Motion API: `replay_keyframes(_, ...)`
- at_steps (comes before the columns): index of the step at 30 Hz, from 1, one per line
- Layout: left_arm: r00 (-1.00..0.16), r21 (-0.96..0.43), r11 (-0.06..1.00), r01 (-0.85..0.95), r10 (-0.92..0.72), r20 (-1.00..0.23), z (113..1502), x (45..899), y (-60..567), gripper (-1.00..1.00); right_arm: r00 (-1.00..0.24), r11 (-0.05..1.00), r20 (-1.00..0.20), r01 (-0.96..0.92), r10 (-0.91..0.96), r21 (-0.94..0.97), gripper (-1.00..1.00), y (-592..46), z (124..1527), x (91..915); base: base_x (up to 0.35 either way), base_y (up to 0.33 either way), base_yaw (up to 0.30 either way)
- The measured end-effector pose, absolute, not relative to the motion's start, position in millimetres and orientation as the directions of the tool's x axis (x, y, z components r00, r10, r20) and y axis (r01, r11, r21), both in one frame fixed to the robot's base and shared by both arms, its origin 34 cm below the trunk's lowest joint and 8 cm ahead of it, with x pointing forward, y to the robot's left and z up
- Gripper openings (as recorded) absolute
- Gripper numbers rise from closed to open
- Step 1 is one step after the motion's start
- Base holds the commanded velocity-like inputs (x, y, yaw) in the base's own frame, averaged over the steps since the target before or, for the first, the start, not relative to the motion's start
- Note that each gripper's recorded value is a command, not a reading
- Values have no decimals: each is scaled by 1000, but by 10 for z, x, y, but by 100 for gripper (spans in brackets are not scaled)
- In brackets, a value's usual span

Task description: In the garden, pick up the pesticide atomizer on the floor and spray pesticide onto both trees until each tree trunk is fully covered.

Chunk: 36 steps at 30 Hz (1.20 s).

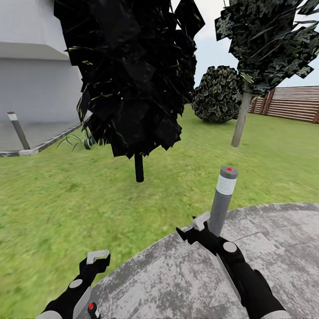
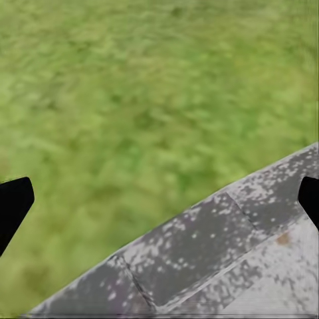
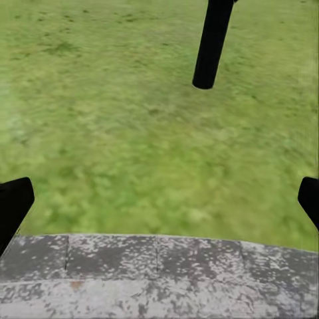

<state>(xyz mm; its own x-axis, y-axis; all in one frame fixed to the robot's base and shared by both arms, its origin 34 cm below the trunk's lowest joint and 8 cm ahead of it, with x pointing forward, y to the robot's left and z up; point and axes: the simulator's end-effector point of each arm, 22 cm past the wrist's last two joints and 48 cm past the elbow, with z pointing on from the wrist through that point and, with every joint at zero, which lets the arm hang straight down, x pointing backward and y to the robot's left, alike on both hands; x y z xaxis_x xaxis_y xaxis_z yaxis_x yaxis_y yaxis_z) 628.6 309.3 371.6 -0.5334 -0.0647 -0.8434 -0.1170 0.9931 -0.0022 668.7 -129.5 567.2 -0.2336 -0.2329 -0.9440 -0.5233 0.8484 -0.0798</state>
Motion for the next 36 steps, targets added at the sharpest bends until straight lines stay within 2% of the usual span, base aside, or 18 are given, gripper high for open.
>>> replay_keyframes(7,-549,1,993,-117,-65,-833,3465,6182,3100,100,-232,802,-944,-596,-234,-53,100,-1132,5500,6550,0,0,0)
replay_keyframes(9,-551,1,993,-119,-65,-832,3412,6171,3105,100,-250,790,-939,-612,-237,-36,100,-1102,5359,6493,0,0,17)
replay_keyframes(10,-551,-1,992,-123,-69,-832,3388,6170,3115,100,-299,787,-923,-616,-243,-8,100,-1112,5103,6425,0,0,49)
replay_keyframes(17,-558,2,991,-132,-72,-827,3193,6118,3157,100,-336,791,-911,-612,-241,17,100,-1133,4788,6360,0,0,77)
replay_keyframes(23,-582,38,987,-157,-61,-811,3044,6043,3449,100,-366,791,-899,-610,-240,37,100,-1136,4597,6348,0,0,149)
replay_keyframes(36,-637,50,987,-154,-60,-769,2668,5896,3446,100,-430,792,-870,-605,-239,81,100,-1142,4187,6299,0,0,91)
